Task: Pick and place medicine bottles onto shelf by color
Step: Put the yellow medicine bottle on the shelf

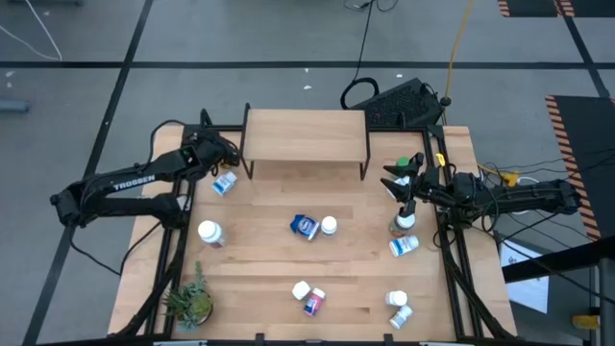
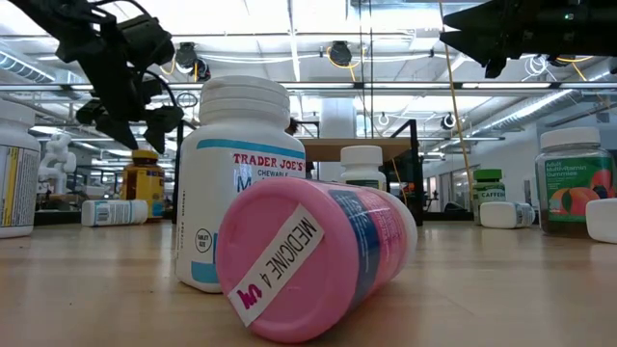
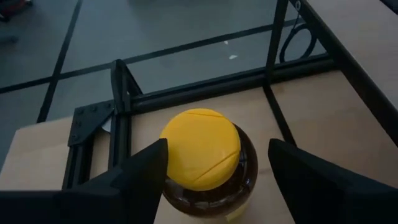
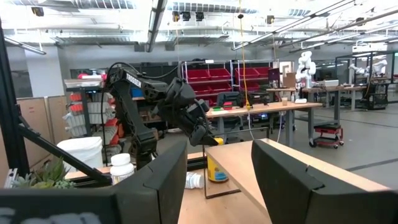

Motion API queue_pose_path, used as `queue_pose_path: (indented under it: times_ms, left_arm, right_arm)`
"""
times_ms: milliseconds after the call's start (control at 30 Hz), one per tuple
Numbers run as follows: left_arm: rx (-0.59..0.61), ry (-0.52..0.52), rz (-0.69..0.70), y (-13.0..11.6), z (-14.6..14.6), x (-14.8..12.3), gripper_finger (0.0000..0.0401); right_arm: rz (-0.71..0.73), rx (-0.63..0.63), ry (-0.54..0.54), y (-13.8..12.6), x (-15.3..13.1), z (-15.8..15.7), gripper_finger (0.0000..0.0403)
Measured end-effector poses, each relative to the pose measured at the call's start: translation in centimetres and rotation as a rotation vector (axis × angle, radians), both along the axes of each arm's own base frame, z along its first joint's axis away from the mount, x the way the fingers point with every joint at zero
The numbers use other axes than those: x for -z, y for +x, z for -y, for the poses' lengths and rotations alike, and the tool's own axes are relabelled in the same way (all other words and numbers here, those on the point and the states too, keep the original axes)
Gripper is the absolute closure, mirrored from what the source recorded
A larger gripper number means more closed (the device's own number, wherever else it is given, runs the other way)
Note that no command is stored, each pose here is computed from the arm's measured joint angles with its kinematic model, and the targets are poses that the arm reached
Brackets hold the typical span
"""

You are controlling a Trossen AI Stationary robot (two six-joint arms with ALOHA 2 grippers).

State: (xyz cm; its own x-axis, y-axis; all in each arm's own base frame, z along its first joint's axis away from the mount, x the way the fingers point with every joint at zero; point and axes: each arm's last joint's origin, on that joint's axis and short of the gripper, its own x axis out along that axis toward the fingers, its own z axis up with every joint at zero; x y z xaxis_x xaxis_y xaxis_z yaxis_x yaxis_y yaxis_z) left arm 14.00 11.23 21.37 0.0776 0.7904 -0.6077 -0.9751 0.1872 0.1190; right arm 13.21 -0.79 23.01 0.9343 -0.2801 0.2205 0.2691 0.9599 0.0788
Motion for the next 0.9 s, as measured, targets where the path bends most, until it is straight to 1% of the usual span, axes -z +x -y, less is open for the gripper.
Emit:
queue_pose_path:
  times_ms: [133, 367, 433, 500, 567, 700, 800, 900]
  left_arm:
    - [0.036, 0.02, 0.024, -0.2, 0.5, -0.6, 0.012]
    - [0.113, 0.084, 0.113, -1.1, 1.6, -2.8, 0.0092]
    - [0.116, 0.109, 0.142, -1.4, 1.9, -3.3, 0.0087]
    - [0.096, 0.132, 0.14, -1.7, 2.0, -3.5, 0.0087]
    - [0.059, 0.15, 0.127, -2.0, 2.0, -3.4, 0.0089]
    - [-0.007, 0.15, 0.148, -2.3, 1.8, -2.4, 0.0084]
    - [-0.024, 0.148, 0.191, -2.3, 1.5, -1.6, 0.0075]
    - [-0.01, 0.145, 0.244, -2.3, 1.1, -0.8, 0.0058]
  right_arm:
    - [0.0, 0.0, 0.0, 0.0, 0.0, 0.0, 0.0227]
    - [-0.002, 0.0, 0.0, 0.0, 0.0, 0.0, 0.0227]
    - [-0.005, 0.0, 0.0, 0.0, 0.0, 0.0, 0.0227]
    - [-0.011, 0.0, 0.0, 0.0, 0.1, 0.0, 0.0227]
    - [-0.014, -0.001, 0.005, 0.0, 0.1, 0.0, 0.0227]
    - [-0.023, -0.002, 0.01, 0.1, 0.2, 0.0, 0.0227]
    - [-0.024, -0.002, 0.011, 0.1, 0.3, 0.0, 0.0227]
    - [-0.024, -0.002, 0.011, 0.1, 0.2, 0.0, 0.0227]
